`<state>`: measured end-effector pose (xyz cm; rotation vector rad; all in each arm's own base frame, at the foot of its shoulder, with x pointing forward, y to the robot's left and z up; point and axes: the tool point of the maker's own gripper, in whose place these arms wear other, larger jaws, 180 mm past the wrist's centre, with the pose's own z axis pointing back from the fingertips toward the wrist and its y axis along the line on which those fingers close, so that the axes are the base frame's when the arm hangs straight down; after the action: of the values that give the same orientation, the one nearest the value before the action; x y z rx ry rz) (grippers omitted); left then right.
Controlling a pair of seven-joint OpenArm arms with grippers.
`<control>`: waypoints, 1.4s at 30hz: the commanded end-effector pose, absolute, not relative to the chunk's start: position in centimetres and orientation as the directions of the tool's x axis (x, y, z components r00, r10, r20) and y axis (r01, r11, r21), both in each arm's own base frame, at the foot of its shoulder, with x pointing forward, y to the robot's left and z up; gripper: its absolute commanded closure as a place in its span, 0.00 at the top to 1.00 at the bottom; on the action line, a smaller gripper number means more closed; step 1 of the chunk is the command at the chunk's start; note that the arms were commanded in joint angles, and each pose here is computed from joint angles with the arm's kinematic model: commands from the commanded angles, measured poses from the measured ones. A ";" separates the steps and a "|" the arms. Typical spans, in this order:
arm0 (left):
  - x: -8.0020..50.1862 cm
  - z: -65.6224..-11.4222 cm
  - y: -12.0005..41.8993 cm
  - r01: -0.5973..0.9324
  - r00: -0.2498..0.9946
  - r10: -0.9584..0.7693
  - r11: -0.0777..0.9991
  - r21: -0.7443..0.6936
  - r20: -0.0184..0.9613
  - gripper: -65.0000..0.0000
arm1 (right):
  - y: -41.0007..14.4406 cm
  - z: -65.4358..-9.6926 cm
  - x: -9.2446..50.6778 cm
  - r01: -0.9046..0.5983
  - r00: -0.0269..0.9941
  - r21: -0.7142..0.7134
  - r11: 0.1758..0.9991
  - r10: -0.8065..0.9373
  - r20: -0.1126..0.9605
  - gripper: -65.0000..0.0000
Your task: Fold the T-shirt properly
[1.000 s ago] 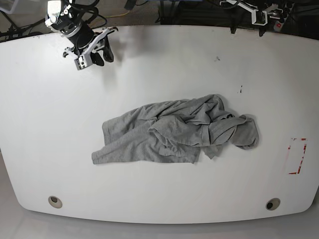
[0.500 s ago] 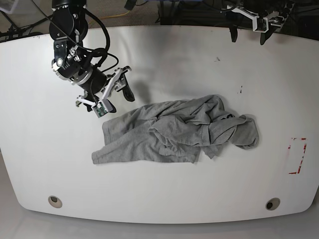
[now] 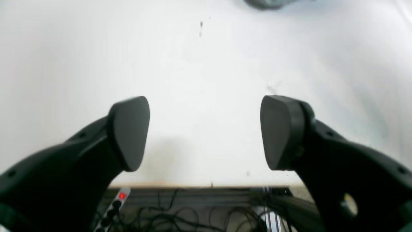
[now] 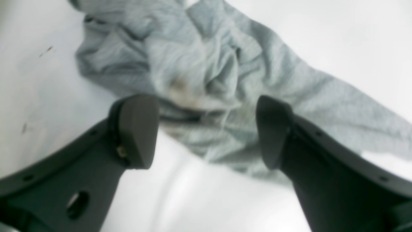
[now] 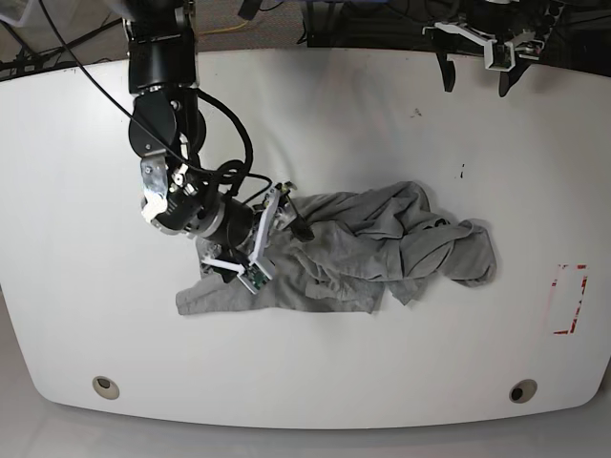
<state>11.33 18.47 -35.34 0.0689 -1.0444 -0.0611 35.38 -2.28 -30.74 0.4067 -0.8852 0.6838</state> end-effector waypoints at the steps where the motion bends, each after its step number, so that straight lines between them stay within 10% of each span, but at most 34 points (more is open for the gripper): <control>1: 11.8 -34.4 18.8 0.015 0.467 -0.096 0.995 0.101 0.879 0.78 | -0.2 -28.9 37.1 -0.737 0.387 0.045 0.675 0.366 0.847 0.71; 21: 14.2 -35.0 19.2 0.001 0.489 -0.093 0.994 0.107 0.868 0.78 | 5.0 -34.9 40.6 -0.748 0.573 0.237 0.620 0.423 0.702 0.70; 29: 15.4 -34.4 19.2 -0.002 0.458 -0.093 0.994 0.105 0.884 0.78 | 5.5 -33.9 39.8 -0.759 0.542 0.222 0.612 0.404 0.737 0.00; 42: 16.9 -33.9 18.7 0.049 0.425 -0.126 0.992 0.116 0.896 0.78 | 3.9 -21.8 41.7 -0.787 0.213 -0.045 0.615 0.340 0.916 0.00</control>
<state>16.16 18.98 -34.96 0.0831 -1.0813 -0.0936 40.06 3.61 -27.34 0.4766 -0.9215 0.8163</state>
